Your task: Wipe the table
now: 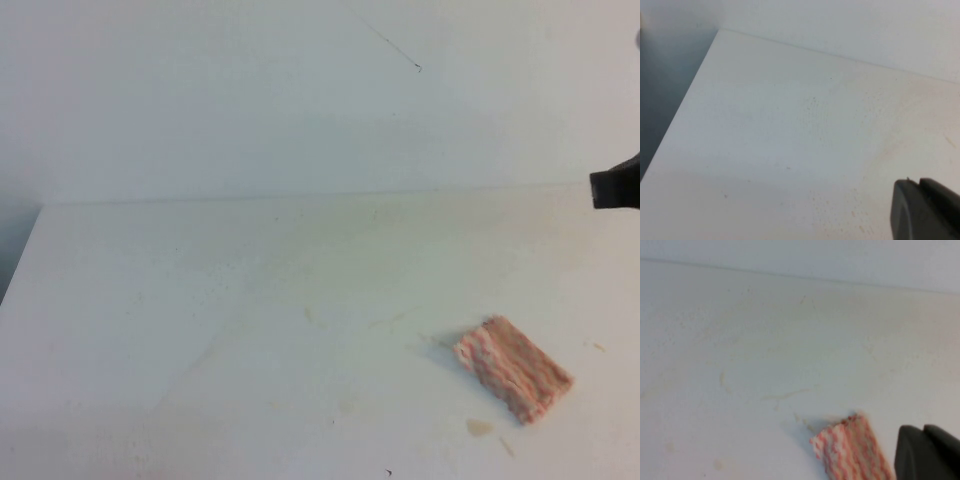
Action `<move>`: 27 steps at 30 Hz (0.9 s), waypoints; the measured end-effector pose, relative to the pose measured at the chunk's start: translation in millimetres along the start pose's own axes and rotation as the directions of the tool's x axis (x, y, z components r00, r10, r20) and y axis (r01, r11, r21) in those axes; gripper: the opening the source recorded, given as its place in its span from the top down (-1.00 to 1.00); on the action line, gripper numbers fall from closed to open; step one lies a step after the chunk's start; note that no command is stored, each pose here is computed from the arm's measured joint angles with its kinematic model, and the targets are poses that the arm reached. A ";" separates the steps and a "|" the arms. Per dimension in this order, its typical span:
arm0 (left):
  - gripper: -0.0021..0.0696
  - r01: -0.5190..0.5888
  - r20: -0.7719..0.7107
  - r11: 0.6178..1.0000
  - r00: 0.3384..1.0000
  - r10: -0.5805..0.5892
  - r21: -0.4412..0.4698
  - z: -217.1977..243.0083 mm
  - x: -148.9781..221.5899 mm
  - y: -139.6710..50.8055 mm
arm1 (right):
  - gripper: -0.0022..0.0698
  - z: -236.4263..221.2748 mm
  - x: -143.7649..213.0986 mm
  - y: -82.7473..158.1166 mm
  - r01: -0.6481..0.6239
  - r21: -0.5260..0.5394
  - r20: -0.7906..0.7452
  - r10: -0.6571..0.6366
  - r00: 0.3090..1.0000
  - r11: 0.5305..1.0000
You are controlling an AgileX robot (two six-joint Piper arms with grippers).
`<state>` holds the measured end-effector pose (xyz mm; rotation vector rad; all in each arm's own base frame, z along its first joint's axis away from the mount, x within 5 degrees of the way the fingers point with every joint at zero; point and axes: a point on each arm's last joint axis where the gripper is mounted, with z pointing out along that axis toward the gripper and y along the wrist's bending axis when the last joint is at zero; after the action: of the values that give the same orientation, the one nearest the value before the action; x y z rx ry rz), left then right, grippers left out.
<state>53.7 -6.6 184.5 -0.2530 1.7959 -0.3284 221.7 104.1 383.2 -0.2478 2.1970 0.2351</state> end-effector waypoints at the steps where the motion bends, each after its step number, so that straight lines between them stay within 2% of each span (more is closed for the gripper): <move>1: 0.95 0.000 0.000 1.000 1.000 0.000 0.000 0.0 0.0 0.0 | 0.95 -6.8 -0.8 -0.8 -0.003 -0.003 0.017 0.003 1.000 1.000; 5: 0.95 0.000 0.000 1.000 1.000 0.000 0.000 0.0 0.0 0.0 | 0.95 -26.7 0.7 -0.7 -0.100 -0.044 0.031 0.101 0.994 0.994; 18: 0.95 0.000 -0.004 1.000 1.000 0.000 -0.001 0.0 0.4 0.1 | 0.95 -15.8 3.8 0.1 -0.106 -0.035 -0.013 0.105 0.994 0.994; 23: 0.95 0.000 -0.004 1.000 1.000 0.000 -0.001 0.0 0.4 0.1 | 0.95 -41.3 6.3 -3.4 -0.116 -0.056 0.042 0.118 0.992 0.992; 27: 0.95 0.000 -0.004 1.000 1.000 0.000 -0.001 0.0 0.4 0.1 | 0.95 -80.2 7.3 -8.9 -0.122 -0.091 0.148 0.135 0.980 0.988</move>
<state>53.6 -6.7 184.1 -0.2531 1.8001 -0.3283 158.3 74.3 423.8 -0.1275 2.0549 0.4032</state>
